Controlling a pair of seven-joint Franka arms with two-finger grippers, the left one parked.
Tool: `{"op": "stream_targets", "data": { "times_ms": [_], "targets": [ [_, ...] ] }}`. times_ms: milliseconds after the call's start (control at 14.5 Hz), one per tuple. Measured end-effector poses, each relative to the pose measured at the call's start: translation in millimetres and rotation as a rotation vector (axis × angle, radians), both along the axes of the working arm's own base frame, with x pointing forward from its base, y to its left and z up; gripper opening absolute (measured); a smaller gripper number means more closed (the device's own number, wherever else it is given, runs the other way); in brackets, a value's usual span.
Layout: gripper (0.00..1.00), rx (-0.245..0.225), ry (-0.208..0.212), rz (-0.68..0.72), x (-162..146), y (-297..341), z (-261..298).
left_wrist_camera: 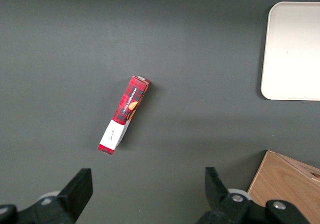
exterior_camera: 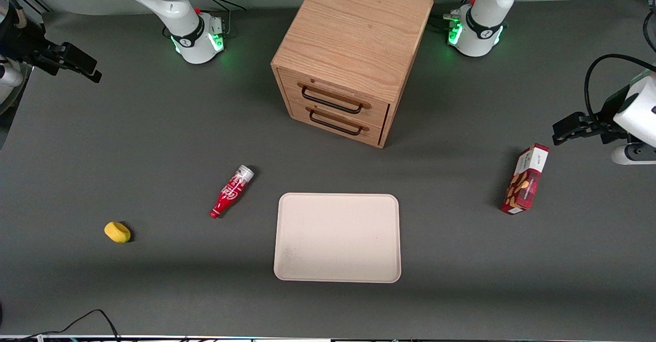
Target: Place coke bottle on tray
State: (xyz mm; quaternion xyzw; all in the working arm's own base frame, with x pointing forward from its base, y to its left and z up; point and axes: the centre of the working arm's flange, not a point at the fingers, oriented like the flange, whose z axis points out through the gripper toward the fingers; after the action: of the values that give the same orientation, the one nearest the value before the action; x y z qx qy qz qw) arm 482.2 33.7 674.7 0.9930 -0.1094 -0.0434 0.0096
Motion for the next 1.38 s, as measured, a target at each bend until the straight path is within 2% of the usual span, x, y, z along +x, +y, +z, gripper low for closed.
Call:
{"op": "stream_targets", "data": {
  "times_ms": [414,552,759,897,966,1103,1172,1379],
  "targets": [
    [1.0,0.002,0.014,-0.004,0,-5,3],
    [1.0,0.008,0.032,0.002,-1,-3,1],
    [1.0,0.054,0.02,-0.005,7,12,7],
    [1.0,0.093,0.018,-0.074,25,32,9],
    [1.0,0.102,0.03,-0.115,38,46,3],
    [1.0,0.096,0.081,-0.191,62,82,-24],
    [1.0,0.09,0.123,-0.263,83,113,-58],
    [1.0,0.077,0.198,-0.367,114,145,-132]
  ]
}}
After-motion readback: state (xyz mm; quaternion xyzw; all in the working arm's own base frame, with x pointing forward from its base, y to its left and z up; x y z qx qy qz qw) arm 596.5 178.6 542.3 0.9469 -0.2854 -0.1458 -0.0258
